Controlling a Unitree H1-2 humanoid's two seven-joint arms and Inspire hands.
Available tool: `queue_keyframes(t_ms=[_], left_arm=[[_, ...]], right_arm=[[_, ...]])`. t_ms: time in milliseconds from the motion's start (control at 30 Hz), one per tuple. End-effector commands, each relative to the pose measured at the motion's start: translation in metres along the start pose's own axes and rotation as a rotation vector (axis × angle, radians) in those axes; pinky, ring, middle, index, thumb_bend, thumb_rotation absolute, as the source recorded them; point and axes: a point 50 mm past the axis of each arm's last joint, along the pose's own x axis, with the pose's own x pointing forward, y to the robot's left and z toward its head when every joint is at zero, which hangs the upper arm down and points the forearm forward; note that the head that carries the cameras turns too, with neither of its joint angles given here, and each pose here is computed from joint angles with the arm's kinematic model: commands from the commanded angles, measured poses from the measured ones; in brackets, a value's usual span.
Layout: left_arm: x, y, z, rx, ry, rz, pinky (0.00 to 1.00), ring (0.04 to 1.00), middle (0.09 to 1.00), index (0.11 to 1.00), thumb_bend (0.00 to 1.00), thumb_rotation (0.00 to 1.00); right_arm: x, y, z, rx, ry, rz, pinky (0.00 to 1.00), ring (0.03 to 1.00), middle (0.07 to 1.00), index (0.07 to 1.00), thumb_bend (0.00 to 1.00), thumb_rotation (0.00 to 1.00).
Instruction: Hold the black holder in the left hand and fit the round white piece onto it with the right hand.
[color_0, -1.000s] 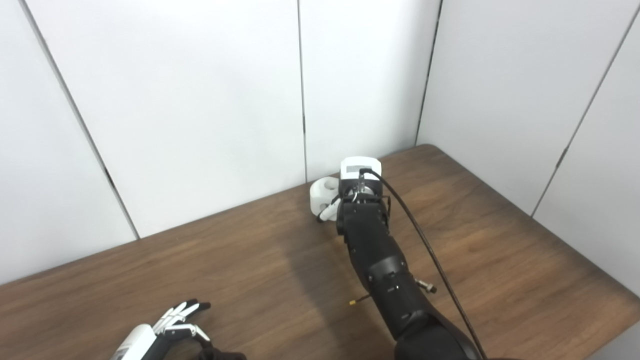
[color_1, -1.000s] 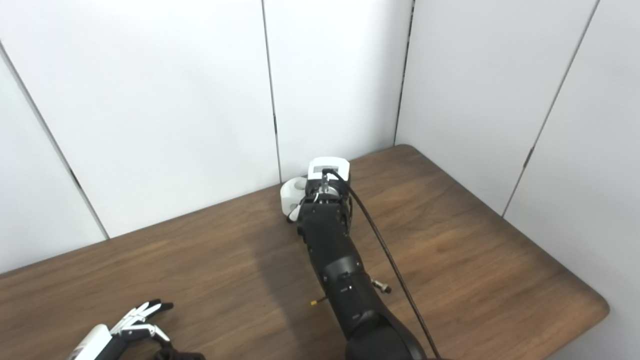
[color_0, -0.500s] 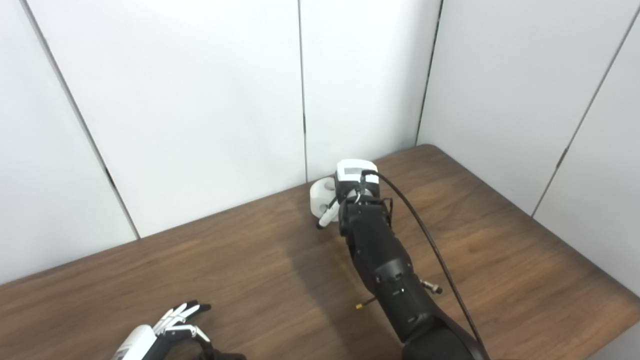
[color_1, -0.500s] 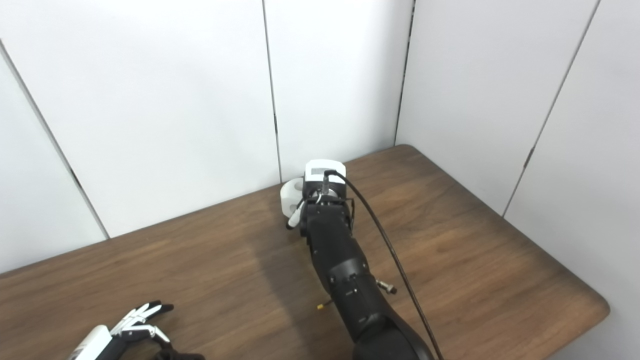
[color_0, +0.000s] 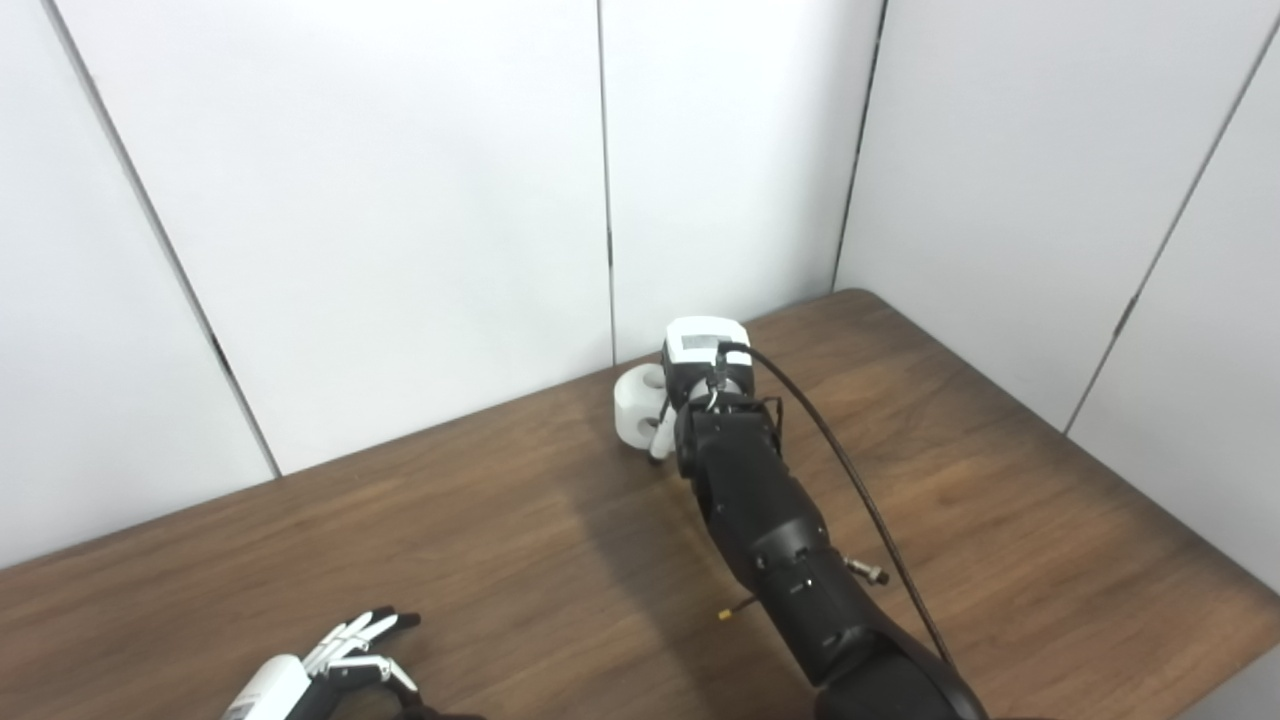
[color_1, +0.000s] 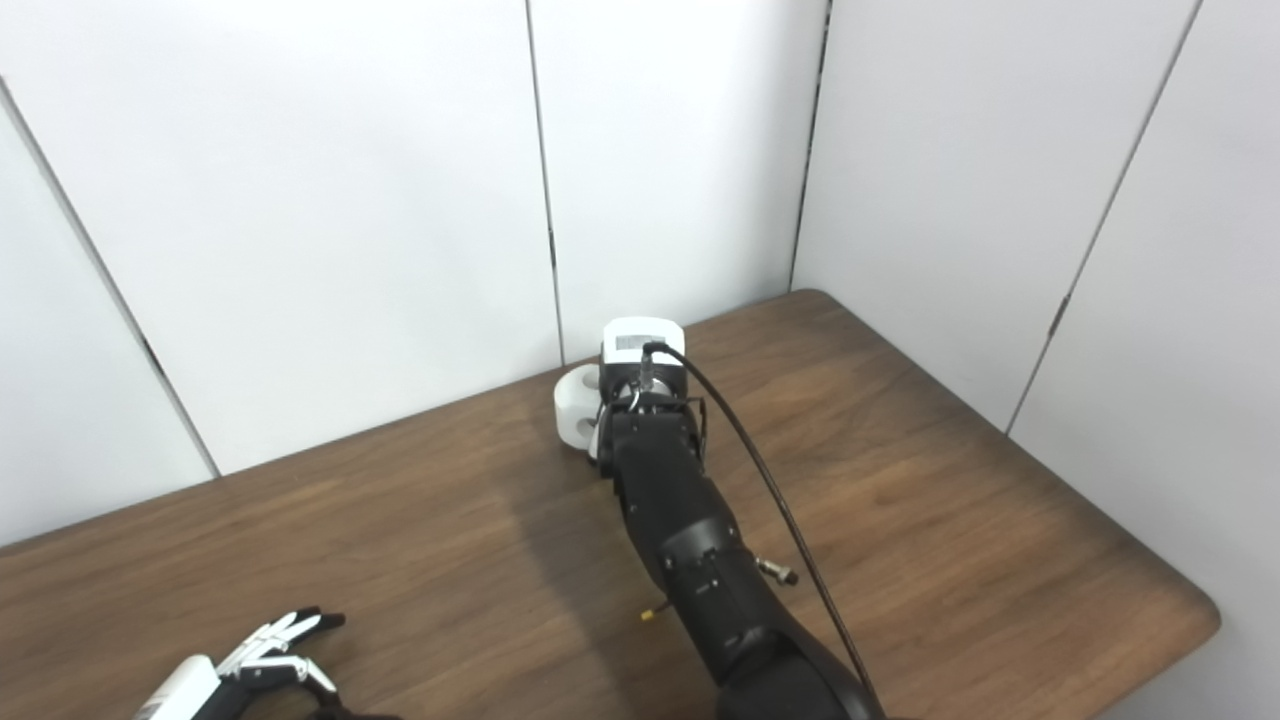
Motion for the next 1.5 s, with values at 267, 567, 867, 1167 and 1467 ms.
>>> queue_keyframes(t_ms=[267,567,867,1167,1467], left_arm=[[-0.025,-0.031,-0.014,-0.019,0.127,-0.185,0.89,0.960,0.912,0.487,0.52,0.05],[-0.017,-0.031,-0.005,-0.010,0.136,-0.180,0.84,0.944,0.905,0.487,0.52,0.05],[-0.010,-0.045,-0.008,0.008,0.148,-0.171,0.85,0.943,0.909,0.487,0.52,0.05],[0.009,-0.062,-0.004,0.016,0.180,-0.170,0.92,0.989,0.942,0.487,0.52,0.06],[0.030,-0.065,0.004,0.016,0.201,-0.160,0.97,1.000,0.953,0.488,0.52,0.07]], right_arm=[[0.004,-0.019,-0.004,0.056,-0.028,-0.235,0.79,0.722,0.672,0.486,0.52,0.14],[-0.014,-0.037,-0.017,0.198,-0.157,-0.190,0.87,0.771,0.685,0.482,0.52,0.14],[-0.074,-0.057,-0.036,0.215,-0.464,-0.187,0.83,0.791,0.757,0.481,0.53,0.15],[-0.114,-0.072,-0.049,0.223,-0.618,-0.192,0.82,0.812,0.759,0.481,0.53,0.14],[-0.135,-0.067,-0.042,0.250,-0.716,-0.148,0.82,0.811,0.763,0.480,0.52,0.15]])
